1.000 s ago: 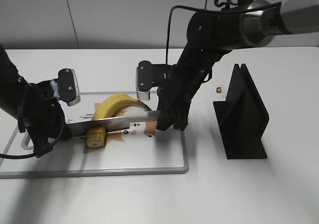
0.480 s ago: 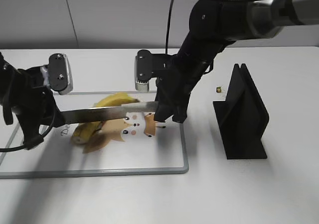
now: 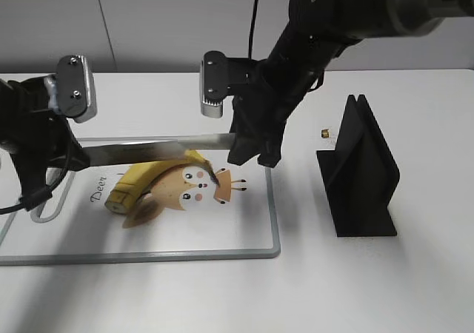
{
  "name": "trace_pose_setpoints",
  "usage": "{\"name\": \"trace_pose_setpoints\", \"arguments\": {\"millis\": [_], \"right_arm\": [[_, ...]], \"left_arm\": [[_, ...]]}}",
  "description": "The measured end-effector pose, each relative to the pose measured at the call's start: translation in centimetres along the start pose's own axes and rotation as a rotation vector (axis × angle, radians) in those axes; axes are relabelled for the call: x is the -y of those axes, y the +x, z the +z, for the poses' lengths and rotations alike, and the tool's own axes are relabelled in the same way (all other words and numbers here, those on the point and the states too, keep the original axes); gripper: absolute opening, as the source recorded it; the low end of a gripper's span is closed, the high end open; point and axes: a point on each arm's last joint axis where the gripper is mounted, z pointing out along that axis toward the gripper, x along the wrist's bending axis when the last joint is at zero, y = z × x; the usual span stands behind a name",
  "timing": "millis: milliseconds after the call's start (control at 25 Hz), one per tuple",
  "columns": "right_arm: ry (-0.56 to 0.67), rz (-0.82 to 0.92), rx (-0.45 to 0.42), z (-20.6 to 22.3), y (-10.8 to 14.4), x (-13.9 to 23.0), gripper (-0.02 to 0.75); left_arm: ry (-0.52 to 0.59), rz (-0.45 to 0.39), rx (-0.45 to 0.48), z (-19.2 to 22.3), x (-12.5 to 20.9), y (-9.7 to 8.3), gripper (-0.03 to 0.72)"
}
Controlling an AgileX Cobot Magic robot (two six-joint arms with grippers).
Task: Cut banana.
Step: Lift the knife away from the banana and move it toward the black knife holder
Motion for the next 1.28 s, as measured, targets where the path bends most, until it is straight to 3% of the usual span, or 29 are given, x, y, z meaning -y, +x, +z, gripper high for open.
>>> {"name": "trace_pose_setpoints", "arguments": {"millis": [680,1080,1160,1280], "right_arm": [[-0.048,-0.096,0.011,-8.7,-0.1,-3.6,0.172],[-0.064,-0.106,0.045,-10.2,-0.1,-4.1,0.172],[-0.065,-0.105,0.05,-10.2,-0.1,-4.1,0.172],[-0.063,-0.094,0.049,-10.2,-0.1,-4.0,0.169]], "left_arm": [[-0.105,0.069,-0.101,-8.2,-2.3,-0.6,-0.009],[-0.131,0.111,-0.152,-10.7,-3.4,0.2,-0.008],[-0.131,0.111,-0.16,-10.8,-3.4,0.3,0.017],[-0.144,0.095,-0.195,-10.9,-3.5,0.6,0.159]]}}
